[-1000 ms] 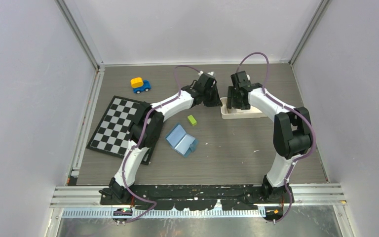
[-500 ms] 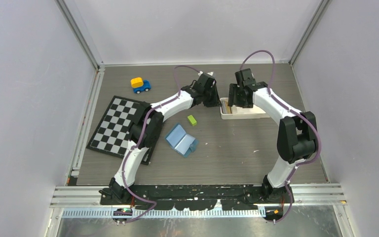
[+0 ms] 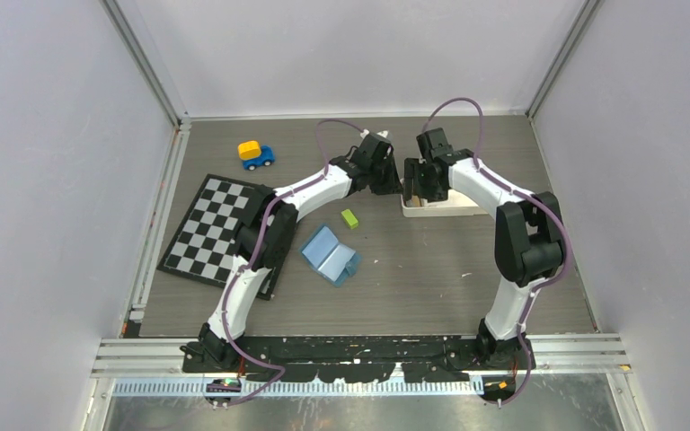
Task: Put the credit cards into the card holder
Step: Pick up the credit card from the storage box.
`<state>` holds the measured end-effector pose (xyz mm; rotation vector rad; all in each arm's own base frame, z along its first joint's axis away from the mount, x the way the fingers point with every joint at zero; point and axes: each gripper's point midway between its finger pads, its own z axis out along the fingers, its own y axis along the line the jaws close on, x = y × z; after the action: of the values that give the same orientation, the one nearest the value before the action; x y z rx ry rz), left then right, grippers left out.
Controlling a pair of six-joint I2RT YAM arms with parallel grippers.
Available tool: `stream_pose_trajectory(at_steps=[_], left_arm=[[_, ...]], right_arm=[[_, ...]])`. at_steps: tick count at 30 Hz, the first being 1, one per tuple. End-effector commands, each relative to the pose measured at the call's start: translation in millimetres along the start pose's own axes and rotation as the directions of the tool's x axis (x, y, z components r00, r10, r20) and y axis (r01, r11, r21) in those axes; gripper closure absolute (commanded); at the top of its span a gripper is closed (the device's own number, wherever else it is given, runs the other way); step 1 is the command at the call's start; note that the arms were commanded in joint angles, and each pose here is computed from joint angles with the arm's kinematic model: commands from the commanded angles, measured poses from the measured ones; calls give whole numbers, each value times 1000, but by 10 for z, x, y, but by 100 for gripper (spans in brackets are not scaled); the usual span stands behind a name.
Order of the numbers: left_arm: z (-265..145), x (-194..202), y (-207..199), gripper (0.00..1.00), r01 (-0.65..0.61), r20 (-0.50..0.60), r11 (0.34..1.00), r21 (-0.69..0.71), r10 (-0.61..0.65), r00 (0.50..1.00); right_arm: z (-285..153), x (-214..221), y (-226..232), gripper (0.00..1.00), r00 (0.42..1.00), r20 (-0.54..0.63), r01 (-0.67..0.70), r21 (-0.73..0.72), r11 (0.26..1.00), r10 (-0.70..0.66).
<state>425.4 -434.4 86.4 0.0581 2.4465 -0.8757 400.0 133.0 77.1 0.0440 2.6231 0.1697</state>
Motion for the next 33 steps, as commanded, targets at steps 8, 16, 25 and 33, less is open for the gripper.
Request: stream_pose_trajectory(at_steps=[8, 16, 25, 33], left_arm=[[-183, -96, -95, 98, -32, 24, 999, 14, 32, 999], [-199, -111, -77, 98, -32, 36, 999, 5, 32, 999], [-202, -117, -70, 97, -33, 38, 999, 1, 33, 999], [-191, -109, -86, 97, -32, 32, 999, 11, 32, 999]], right_arm=[[123, -61, -3, 33, 1000, 15, 11, 35, 999, -12], [-26, -160, -352, 38, 996, 86, -14, 223, 975, -6], [-46, -187, -477, 49, 995, 102, -39, 294, 955, 9], [85, -160, -364, 62, 995, 64, -80, 156, 984, 71]])
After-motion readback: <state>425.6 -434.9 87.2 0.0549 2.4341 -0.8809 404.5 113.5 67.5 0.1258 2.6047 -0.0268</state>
